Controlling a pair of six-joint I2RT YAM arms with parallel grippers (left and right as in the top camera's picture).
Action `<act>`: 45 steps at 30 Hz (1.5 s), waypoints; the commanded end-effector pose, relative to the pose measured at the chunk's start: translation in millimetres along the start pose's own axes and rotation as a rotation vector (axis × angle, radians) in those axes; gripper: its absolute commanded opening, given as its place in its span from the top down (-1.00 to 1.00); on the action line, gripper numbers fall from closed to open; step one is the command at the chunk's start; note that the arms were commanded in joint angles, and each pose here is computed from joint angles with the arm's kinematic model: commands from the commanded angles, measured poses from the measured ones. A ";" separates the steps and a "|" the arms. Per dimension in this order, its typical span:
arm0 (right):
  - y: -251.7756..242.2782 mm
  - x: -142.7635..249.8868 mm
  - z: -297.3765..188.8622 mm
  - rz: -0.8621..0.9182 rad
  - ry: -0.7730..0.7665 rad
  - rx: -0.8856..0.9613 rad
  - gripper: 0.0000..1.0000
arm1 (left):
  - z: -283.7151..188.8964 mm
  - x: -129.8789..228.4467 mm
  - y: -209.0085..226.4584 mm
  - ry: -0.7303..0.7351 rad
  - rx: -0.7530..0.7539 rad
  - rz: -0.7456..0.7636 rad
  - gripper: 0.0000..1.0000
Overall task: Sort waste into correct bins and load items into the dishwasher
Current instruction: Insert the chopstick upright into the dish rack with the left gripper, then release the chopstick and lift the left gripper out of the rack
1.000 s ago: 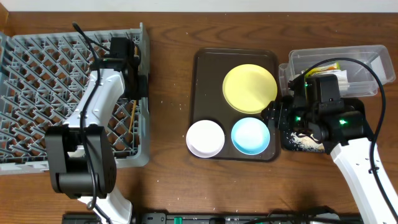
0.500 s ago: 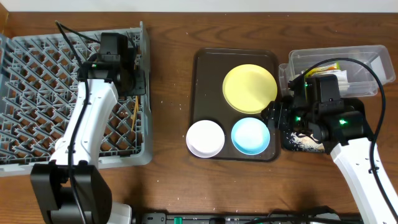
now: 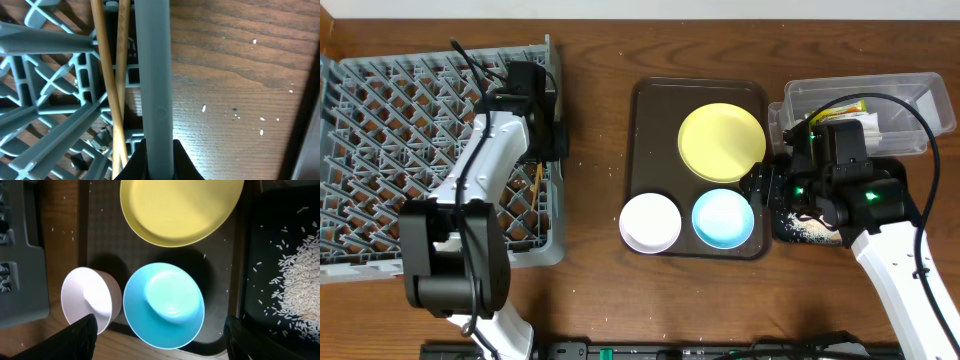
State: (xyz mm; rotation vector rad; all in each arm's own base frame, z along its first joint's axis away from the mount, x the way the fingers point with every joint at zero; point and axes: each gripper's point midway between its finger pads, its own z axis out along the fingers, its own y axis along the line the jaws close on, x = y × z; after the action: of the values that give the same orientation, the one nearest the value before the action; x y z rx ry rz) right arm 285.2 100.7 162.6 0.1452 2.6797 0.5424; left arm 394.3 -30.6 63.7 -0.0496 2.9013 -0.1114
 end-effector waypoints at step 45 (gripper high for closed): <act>-4.3 0.4 1.1 -0.002 0.000 0.012 -0.57 | -139.3 32.1 -150.1 -0.173 0.368 0.251 -0.32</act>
State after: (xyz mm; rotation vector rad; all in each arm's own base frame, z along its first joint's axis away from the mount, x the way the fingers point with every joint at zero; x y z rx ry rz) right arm 285.8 100.6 162.9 0.1438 2.6766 0.5412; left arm 346.9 -137.5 164.9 0.2590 2.7382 -0.3456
